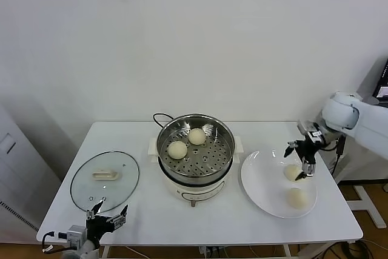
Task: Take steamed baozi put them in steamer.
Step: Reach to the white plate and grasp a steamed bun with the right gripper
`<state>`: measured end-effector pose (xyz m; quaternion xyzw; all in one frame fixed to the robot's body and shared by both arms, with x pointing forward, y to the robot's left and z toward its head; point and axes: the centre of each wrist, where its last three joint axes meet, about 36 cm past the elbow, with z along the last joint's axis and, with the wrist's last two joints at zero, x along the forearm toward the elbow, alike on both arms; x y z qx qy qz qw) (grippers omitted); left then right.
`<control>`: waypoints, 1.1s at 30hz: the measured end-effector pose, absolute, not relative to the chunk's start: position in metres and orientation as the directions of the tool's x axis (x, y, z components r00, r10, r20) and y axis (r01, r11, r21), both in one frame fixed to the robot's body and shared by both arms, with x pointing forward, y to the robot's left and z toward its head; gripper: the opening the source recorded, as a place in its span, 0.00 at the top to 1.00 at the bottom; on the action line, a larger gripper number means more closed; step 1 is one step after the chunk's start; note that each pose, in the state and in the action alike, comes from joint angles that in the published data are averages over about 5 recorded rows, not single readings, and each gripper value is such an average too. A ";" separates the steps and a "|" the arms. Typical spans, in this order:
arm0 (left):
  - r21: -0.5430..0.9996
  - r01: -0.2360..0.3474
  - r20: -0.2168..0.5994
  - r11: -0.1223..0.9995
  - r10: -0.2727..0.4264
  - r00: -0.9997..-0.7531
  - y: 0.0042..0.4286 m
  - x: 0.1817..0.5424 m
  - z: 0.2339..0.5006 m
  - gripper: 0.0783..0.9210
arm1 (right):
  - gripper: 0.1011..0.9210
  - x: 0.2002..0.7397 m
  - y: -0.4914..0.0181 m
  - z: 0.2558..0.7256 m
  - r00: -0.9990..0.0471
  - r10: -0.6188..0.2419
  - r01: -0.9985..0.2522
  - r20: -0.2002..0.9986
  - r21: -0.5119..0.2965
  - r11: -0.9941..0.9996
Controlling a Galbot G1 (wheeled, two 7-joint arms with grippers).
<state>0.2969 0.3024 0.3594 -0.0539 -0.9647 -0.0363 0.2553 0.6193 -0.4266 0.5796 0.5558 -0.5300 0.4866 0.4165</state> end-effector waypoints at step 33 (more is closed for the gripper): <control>0.047 0.113 0.515 0.992 0.073 -0.854 0.306 0.295 0.350 0.12 | 0.20 0.603 -0.446 0.469 0.056 -0.110 -0.988 0.992 0.039 -0.150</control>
